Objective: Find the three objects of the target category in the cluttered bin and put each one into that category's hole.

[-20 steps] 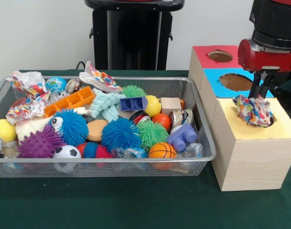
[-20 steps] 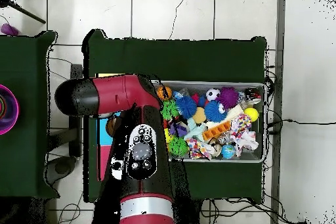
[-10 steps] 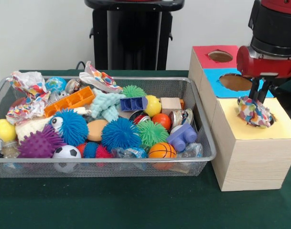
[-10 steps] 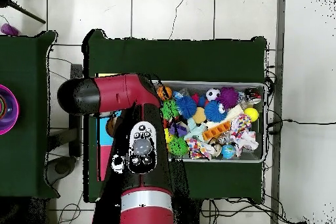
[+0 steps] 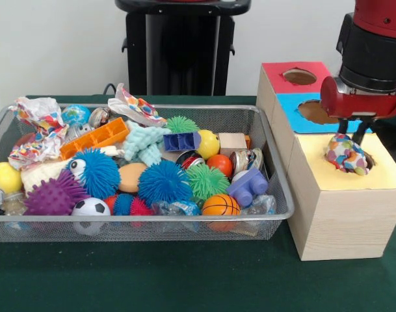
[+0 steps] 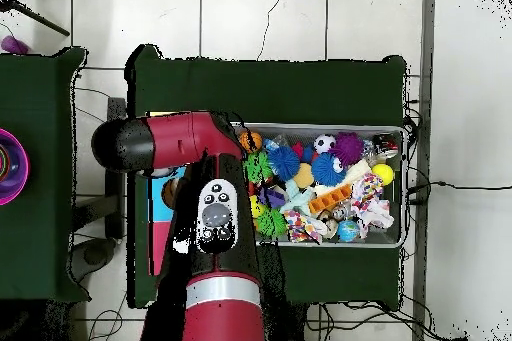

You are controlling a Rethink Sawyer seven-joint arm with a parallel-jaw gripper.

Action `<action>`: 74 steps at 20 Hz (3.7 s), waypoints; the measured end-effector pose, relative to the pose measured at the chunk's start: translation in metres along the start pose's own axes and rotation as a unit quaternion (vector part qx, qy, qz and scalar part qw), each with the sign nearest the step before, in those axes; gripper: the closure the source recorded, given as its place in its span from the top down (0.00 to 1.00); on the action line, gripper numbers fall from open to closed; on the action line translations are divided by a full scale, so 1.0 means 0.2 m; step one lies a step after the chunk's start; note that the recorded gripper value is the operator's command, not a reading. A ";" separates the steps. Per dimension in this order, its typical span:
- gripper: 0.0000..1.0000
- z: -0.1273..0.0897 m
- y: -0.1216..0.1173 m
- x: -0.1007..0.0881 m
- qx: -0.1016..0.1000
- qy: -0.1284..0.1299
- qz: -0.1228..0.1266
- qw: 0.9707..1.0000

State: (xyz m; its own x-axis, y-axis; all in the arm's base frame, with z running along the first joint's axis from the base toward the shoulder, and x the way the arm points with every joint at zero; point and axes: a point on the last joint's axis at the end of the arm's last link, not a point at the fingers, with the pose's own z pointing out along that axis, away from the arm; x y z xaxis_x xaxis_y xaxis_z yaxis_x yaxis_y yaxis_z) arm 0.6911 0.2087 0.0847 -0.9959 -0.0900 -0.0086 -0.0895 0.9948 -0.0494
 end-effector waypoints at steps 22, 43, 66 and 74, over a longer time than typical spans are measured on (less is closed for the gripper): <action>1.00 -0.07 0.03 -0.02 0.000 0.002 -0.004 1.000; 1.00 -0.80 0.01 0.01 0.005 0.032 -0.001 0.999; 0.00 -0.79 0.01 0.01 0.004 0.035 -0.001 0.999; 0.00 -0.74 0.00 -0.01 0.002 0.039 0.001 0.999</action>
State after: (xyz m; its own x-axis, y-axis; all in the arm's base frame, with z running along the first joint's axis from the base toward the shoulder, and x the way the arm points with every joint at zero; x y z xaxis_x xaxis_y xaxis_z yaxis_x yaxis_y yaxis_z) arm 0.6908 0.2158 0.2324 -0.9940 -0.0847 0.0691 -0.0885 0.9946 -0.0538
